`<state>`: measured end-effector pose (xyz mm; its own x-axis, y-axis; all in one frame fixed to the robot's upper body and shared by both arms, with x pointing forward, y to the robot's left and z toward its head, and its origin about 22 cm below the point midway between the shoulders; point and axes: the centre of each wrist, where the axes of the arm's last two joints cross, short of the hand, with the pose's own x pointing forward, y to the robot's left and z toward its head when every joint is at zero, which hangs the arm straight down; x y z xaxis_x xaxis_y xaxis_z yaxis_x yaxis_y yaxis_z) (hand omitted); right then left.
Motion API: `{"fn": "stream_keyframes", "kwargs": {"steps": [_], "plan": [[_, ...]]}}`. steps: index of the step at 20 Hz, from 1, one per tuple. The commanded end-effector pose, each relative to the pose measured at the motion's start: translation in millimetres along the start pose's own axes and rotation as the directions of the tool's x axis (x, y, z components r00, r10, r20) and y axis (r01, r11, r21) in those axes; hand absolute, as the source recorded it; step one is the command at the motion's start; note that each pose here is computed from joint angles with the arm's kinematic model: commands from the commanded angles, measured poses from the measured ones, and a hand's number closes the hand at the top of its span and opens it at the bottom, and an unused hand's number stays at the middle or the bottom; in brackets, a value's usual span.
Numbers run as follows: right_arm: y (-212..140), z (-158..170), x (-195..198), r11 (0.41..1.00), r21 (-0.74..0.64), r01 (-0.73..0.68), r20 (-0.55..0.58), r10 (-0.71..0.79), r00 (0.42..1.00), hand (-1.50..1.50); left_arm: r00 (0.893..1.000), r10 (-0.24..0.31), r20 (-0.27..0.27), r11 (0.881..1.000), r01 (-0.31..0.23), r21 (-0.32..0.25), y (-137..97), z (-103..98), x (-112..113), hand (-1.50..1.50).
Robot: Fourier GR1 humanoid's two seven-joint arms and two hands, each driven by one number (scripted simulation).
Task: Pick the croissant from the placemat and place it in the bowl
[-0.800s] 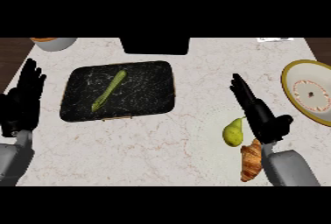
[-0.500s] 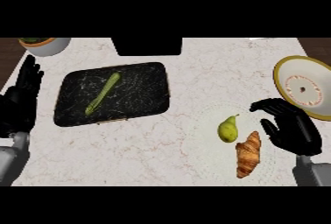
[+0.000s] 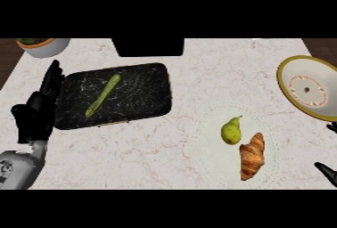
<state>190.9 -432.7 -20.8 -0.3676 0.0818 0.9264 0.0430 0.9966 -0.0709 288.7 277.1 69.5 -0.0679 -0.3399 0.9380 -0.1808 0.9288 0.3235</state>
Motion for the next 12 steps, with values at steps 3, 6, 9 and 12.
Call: {"fn": "stream_keyframes", "kwargs": {"steps": [3,6,9,12], "plan": [[-41,3,41,0.956,0.176,-0.234,0.016,0.235,0.972,-1.5,1.0,-0.008,-0.001,1.0,0.008,-0.014,-9,1,0,0.0],[-42,1,52,0.902,0.286,-0.323,-0.038,0.347,0.937,-1.5,1.0,-0.013,0.005,1.0,0.013,-0.023,-5,4,9,0.0],[-27,-23,63,0.82,0.356,-0.448,-0.034,0.49,0.871,-1.5,1.0,-0.017,0.005,0.999,0.017,-0.03,-5,1,4,0.0],[-11,-47,84,0.749,0.448,-0.488,-0.065,0.572,0.818,-1.5,1.0,-0.019,-0.001,1.0,0.019,-0.013,0,1,5,0.0]]}}
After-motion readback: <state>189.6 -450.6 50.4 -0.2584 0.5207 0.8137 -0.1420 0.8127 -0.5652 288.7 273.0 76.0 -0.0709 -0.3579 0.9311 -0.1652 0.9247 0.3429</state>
